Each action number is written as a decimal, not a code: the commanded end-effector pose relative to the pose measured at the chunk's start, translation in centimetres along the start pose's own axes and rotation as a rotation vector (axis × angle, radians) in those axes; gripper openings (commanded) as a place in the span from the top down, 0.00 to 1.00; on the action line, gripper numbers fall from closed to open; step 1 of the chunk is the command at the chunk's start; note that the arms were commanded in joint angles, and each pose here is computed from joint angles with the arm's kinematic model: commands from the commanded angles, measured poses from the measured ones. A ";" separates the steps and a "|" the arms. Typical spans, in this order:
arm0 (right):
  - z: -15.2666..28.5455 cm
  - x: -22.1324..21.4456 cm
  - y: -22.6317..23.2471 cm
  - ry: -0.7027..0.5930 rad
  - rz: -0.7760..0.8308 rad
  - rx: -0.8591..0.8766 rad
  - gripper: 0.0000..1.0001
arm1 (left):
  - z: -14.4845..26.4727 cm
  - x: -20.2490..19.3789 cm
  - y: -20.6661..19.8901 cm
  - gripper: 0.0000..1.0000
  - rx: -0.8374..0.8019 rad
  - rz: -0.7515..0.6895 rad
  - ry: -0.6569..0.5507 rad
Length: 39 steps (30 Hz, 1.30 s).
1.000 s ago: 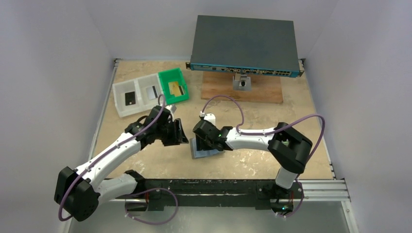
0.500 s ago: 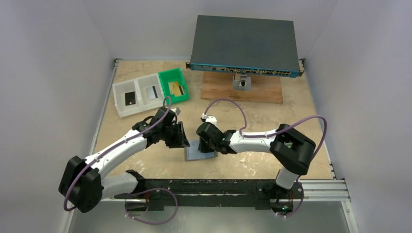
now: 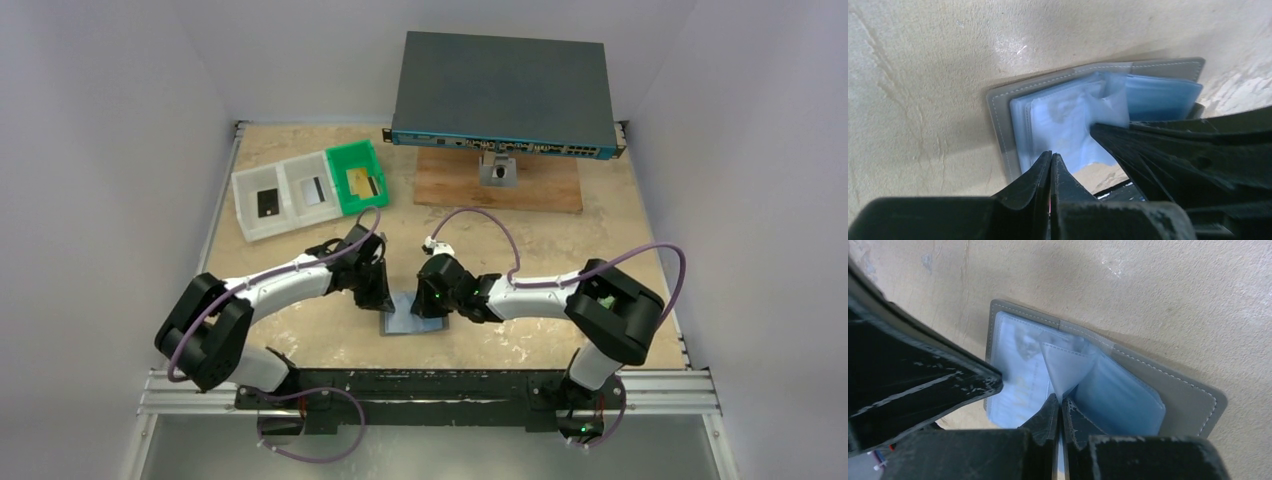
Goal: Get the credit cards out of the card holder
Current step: Remove the credit card from the card holder.
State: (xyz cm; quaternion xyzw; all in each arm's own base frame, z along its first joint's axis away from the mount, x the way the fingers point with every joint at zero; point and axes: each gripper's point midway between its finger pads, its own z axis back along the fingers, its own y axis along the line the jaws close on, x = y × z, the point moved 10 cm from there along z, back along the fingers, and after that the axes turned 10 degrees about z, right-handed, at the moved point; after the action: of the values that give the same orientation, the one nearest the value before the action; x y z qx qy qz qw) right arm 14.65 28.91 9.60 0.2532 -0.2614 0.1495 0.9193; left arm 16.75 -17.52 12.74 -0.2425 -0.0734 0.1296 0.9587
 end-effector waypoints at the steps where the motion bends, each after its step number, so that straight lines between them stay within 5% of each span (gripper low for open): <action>1: 0.7 -0.2 -0.1 0.003 0.026 0.041 0.98 | -1.0 0.5 -1.3 0.99 -0.020 -0.030 -0.021; 16: 4.7 2.6 1.2 -0.106 0.038 0.051 0.49 | -2.6 -0.1 -2.7 1.00 0.000 -0.021 -0.007; 28: 8.3 3.3 0.4 -0.173 0.017 -0.031 0.48 | -0.2 -0.8 -7.7 0.99 -0.158 -0.131 0.009; 39: 7.7 2.9 0.5 -0.169 0.004 -0.001 0.59 | -3.2 -0.4 -9.2 0.98 -0.121 -0.147 0.096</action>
State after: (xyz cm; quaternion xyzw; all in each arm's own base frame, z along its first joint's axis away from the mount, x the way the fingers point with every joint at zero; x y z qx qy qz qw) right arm 13.43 24.39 16.65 0.2325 -0.3324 0.1330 0.9043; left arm 18.42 -25.48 12.77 -0.2662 -0.0492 0.0615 0.9607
